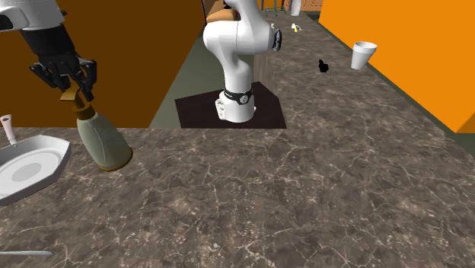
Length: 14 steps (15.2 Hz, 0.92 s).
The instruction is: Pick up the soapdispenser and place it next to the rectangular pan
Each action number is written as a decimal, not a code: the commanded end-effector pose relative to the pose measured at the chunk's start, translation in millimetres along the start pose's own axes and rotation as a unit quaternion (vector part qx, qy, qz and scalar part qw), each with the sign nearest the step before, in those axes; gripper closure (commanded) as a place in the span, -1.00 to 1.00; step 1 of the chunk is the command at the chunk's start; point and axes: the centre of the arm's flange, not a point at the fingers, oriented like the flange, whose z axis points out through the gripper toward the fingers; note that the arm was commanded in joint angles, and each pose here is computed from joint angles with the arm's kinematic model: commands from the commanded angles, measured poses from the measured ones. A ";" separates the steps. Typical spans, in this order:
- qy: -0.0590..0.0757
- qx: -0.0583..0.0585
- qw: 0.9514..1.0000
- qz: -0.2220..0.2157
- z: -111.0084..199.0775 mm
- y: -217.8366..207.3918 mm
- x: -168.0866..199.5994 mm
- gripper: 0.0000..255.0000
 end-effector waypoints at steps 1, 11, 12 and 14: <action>0.000 0.000 1.000 0.000 2.4 0.1 0.6 1.00; 0.000 0.000 1.000 0.000 2.4 0.1 0.7 -1.00; 0.000 0.000 1.000 0.000 2.4 0.1 0.7 -1.00; 0.000 0.000 1.000 0.000 -10.8 0.1 0.6 -1.00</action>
